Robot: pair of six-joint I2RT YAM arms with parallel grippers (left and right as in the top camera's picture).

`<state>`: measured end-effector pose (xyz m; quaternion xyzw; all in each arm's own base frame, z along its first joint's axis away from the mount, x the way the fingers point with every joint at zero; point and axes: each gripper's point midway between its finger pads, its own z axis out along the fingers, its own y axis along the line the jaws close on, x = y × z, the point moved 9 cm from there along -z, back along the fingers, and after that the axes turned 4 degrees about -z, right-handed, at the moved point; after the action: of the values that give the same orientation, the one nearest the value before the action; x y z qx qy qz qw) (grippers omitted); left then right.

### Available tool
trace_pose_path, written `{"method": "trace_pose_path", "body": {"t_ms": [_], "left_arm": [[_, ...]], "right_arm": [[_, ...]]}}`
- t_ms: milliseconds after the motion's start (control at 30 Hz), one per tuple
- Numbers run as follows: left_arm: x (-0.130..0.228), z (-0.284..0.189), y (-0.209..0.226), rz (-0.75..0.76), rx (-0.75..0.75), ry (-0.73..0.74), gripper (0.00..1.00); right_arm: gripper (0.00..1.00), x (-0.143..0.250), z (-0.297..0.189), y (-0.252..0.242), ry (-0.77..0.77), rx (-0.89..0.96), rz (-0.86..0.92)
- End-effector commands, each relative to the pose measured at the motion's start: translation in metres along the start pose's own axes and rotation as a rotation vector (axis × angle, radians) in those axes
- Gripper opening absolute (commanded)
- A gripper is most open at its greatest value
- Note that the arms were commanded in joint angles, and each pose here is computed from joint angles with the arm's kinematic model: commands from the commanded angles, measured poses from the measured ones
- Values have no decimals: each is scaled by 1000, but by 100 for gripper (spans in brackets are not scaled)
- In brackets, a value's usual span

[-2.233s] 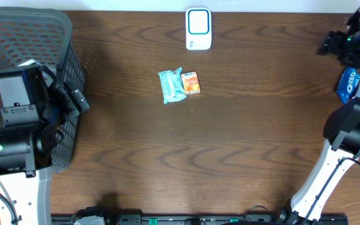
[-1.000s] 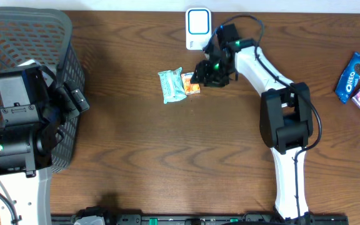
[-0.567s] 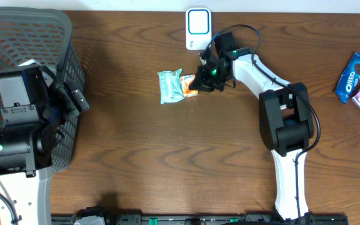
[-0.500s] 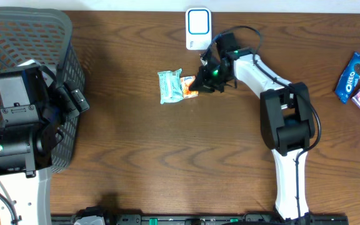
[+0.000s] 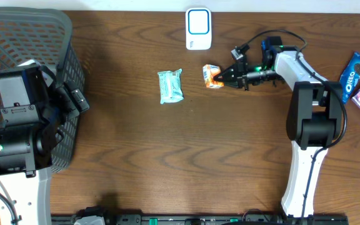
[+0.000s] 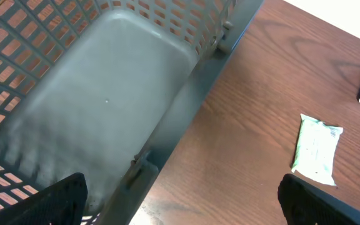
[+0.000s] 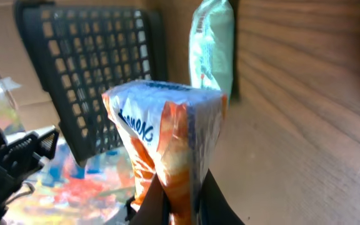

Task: Scan the item barcode
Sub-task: 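Lift the Kleenex pack up to the scanner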

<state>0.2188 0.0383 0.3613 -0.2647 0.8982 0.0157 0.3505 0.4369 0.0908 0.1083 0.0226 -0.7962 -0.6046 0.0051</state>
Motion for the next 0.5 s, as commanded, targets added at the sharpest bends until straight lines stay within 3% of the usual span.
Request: {"method": "trace_pose_path", "body": {"t_ms": [0, 167, 467], "left_arm": [[-4, -4, 1, -10, -5, -18, 98], [-4, -4, 1, -10, -5, -18, 98], [-4, -4, 1, -10, -5, -18, 98]], "right_arm": [[1, 3, 3, 2, 4, -73, -81], [1, 1, 6, 4, 5, -78, -87], [1, -27, 14, 27, -4, -266, -190]]}}
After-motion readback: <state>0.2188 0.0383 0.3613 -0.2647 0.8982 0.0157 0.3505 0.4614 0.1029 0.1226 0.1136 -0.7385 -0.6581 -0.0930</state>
